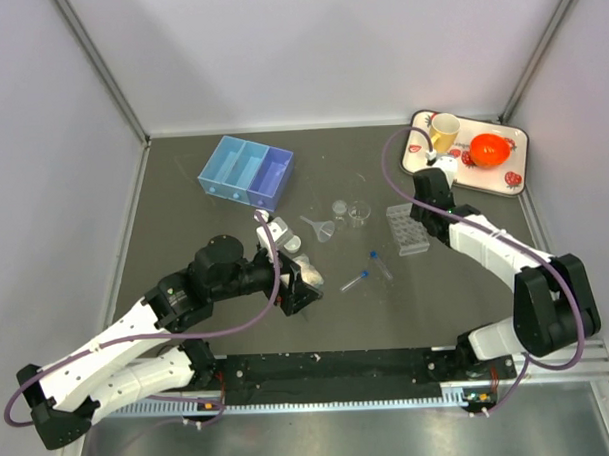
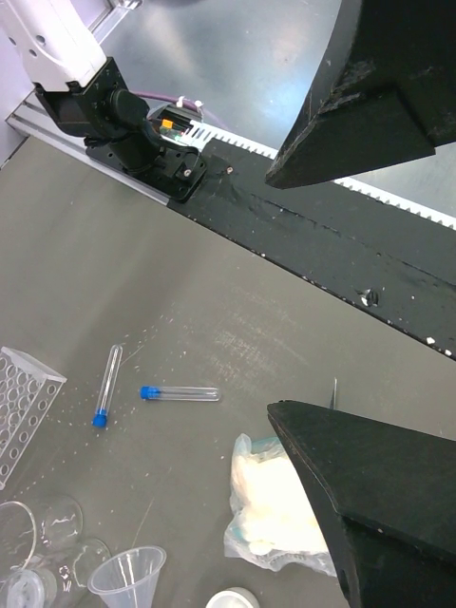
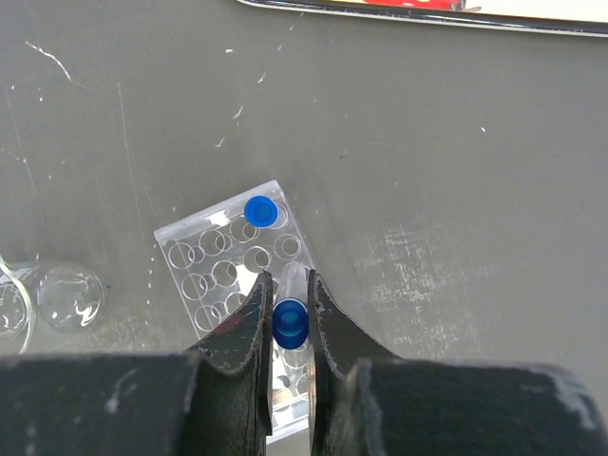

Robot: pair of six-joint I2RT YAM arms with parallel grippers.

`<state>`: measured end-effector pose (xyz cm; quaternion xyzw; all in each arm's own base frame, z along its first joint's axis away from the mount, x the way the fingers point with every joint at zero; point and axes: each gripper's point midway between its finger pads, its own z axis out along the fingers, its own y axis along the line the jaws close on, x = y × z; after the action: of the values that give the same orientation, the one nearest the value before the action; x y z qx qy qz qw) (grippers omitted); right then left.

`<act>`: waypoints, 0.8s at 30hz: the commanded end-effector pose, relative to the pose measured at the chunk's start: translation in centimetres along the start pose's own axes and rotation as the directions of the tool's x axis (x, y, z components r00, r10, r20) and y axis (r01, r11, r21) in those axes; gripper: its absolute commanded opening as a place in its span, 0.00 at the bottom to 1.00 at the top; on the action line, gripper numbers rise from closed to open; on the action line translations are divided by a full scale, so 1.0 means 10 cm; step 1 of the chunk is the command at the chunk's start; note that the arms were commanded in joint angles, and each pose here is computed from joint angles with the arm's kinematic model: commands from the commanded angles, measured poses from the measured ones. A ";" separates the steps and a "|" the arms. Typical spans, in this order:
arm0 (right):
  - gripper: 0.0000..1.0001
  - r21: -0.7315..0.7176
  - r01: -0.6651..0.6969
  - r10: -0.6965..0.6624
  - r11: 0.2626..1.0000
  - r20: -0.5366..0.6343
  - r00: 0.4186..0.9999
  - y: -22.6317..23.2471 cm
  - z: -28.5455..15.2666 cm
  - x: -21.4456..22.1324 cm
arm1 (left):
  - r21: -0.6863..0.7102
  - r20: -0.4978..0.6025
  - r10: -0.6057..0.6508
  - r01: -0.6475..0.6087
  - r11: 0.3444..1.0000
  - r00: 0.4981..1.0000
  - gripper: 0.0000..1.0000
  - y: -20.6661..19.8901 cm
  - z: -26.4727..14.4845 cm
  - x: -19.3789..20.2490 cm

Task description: Organize the chemistry lab equipment

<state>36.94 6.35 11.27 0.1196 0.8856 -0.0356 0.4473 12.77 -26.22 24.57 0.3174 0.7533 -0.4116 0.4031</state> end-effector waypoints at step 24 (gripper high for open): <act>0.00 -0.011 -0.032 0.032 0.999 0.058 0.998 0.12 0.22 -0.30 | -0.014 0.006 0.033 -0.033 0.999 0.999 0.99 0.05 0.05 -0.05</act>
<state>38.53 6.41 10.27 0.1222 0.8872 -0.0390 0.4432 13.09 -26.26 23.76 0.3231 0.7602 -0.3985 0.3987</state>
